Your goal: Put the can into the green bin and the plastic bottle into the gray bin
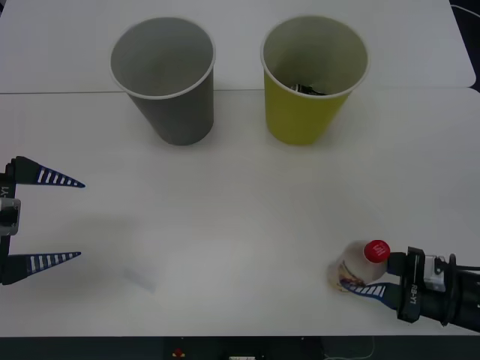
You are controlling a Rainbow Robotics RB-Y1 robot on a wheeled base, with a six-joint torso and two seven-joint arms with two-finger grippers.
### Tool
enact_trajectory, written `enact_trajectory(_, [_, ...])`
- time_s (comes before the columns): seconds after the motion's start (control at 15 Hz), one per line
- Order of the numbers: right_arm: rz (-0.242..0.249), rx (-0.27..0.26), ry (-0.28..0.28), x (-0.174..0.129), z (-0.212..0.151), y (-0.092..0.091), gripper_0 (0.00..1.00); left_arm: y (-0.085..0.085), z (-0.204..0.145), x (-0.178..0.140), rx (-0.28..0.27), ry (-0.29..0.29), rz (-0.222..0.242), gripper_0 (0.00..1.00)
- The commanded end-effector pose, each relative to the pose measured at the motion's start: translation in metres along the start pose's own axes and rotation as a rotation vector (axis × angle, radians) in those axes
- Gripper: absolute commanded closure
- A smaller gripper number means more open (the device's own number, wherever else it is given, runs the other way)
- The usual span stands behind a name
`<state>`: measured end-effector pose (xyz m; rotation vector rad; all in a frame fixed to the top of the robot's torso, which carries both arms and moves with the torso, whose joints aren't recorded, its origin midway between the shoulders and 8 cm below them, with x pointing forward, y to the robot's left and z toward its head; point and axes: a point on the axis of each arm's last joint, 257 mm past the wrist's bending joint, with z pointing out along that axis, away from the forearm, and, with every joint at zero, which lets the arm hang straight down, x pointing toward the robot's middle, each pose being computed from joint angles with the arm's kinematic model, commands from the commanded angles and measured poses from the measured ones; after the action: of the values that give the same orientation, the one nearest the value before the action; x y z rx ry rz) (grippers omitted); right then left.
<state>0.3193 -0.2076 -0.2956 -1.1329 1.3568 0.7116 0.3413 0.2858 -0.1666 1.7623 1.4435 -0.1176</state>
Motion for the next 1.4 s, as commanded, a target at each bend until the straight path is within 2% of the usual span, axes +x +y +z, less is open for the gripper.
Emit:
enact_trajectory(0.07, [0.056,-0.005,-0.002,-0.016,0.003,-0.002,1.0,0.0,0.0,0.0,0.0,0.0,0.0,0.0])
enact_trajectory(0.4, [0.171,0.046,0.017,-0.063,0.021,-0.001,1.0,0.0,0.0,0.0,0.0,0.0,0.0,0.0])
enact_trajectory(0.8, [0.321,0.052,-0.025,-0.13,0.041,-0.005,1.0,0.0,0.0,0.0,0.0,0.0,0.0,0.0])
enact_trajectory(1.0, [0.39,0.08,-0.041,-0.174,0.052,-0.014,1.0,0.0,0.0,0.0,0.0,0.0,0.0,0.0])
enact_trajectory(1.13, [0.434,0.078,-0.058,-0.2,0.059,-0.02,1.0,0.0,0.0,0.0,0.0,0.0,0.0,0.0])
enact_trajectory(1.4, [0.525,0.024,-0.087,-0.246,0.07,-0.036,1.0,0.0,0.0,0.0,0.0,0.0,0.0,0.0])
